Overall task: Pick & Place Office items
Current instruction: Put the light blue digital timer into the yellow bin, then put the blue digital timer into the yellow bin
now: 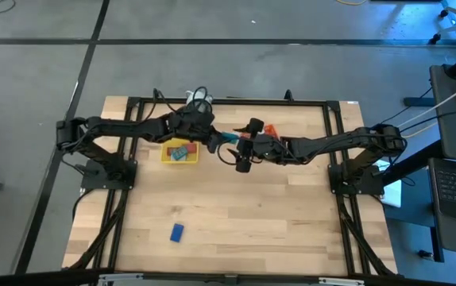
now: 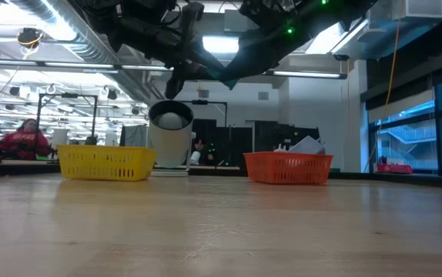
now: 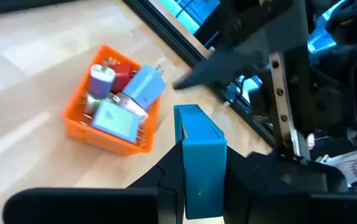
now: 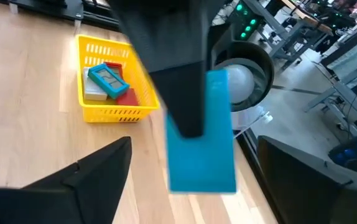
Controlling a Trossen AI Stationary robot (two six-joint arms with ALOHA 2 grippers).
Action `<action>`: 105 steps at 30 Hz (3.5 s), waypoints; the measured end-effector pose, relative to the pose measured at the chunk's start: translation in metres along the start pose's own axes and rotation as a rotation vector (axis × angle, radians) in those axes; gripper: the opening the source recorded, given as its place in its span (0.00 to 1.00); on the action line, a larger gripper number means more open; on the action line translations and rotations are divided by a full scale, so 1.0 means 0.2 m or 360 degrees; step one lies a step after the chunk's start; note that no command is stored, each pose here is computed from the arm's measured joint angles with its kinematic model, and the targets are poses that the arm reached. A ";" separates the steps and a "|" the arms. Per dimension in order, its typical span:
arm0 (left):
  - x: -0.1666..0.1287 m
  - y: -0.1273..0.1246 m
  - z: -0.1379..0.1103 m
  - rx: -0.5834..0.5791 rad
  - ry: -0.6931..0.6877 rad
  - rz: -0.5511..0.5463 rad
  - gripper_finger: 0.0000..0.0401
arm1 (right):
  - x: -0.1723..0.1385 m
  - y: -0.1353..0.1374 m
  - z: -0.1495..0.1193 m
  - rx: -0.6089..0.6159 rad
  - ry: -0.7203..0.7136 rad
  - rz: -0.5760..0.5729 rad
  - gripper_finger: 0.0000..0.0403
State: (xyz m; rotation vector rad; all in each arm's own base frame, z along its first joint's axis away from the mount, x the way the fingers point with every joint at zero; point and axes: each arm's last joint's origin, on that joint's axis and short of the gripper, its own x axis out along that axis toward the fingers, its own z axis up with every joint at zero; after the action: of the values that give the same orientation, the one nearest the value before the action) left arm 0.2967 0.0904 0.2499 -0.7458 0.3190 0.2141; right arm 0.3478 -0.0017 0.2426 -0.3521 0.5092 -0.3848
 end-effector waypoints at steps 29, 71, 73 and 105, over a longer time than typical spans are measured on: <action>-0.71 -0.06 -0.28 0.0420 0.0091 0.0757 0.15 | -0.10 0.03 0.09 0.0665 -0.0202 0.0261 0.64; -0.59 0.32 -0.50 0.0069 0.0380 0.0984 0.45 | -0.64 -0.13 -0.28 0.0841 -0.0629 0.0634 0.58; -0.59 0.31 -0.48 0.0075 0.0363 0.0977 0.49 | -0.64 -0.13 -0.28 0.0835 -0.0630 0.0632 0.58; -0.52 -0.61 -0.55 -0.0414 0.0752 0.0373 0.57 | -0.64 -0.08 -0.32 0.0776 -0.0469 0.0717 0.58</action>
State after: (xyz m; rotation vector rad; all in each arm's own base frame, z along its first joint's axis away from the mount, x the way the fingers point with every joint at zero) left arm 0.2146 -0.0816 0.2882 -1.0153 0.8415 0.3040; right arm 0.2067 0.0267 0.2480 0.1799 0.1830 -0.0096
